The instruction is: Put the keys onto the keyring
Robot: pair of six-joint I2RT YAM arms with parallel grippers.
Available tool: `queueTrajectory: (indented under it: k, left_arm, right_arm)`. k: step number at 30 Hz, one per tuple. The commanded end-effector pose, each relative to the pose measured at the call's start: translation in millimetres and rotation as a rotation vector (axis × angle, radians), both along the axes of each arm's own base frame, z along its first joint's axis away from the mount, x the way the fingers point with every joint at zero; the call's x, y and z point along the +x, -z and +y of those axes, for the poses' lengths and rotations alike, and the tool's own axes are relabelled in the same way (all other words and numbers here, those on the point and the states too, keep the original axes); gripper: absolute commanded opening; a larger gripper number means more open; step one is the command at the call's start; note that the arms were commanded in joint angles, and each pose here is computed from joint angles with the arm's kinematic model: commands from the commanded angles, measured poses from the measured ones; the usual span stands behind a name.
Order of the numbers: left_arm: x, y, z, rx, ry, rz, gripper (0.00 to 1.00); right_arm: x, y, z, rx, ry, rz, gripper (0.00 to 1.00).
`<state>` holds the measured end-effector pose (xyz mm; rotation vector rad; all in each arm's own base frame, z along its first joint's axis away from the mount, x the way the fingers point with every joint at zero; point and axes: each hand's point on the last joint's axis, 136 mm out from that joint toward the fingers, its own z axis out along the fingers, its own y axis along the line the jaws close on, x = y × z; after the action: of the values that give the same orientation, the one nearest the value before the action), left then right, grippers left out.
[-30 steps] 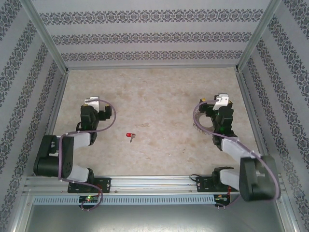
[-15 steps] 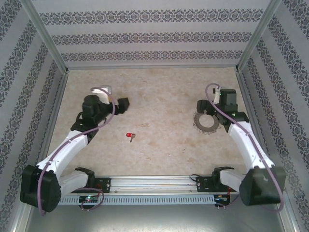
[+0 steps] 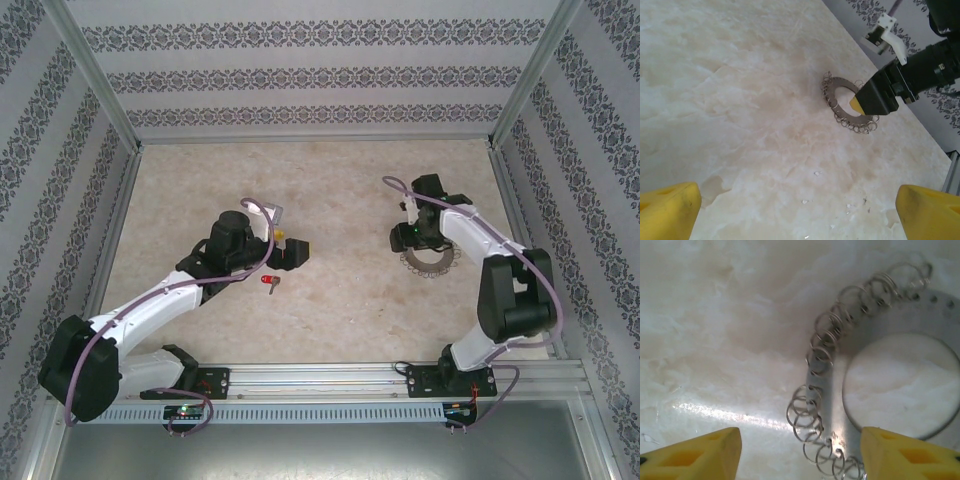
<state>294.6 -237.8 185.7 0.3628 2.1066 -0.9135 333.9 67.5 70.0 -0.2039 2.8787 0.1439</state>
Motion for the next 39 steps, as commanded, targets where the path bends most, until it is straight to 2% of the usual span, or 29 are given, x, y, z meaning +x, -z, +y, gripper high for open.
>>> queueTrajectory:
  k: [1,13,23,36,39]
  left_arm:
    - [-4.9,-13.7,-5.6,-0.032,0.027,-0.041,1.00]
    - [-2.5,-17.6,-3.0,-0.014,0.014,-0.056,1.00]
    - [-4.2,-15.4,6.5,0.014,-0.021,-0.064,1.00]
    - [-4.0,-13.4,9.2,0.035,-0.028,-0.066,1.00]
    - [-4.4,-15.0,9.7,0.038,-0.028,-0.071,1.00]
  right_arm:
    - [6.4,4.2,-8.5,-0.079,-0.020,0.037,0.56]
    - [8.0,31.7,-7.1,-0.094,-0.070,0.142,0.45]
    - [10.6,40.7,-6.1,-0.109,-0.089,0.160,0.28]
    - [17.3,48.6,-5.2,-0.147,-0.110,0.174,0.26]
    - [17.5,48.9,-4.4,-0.145,-0.115,0.176,0.23]
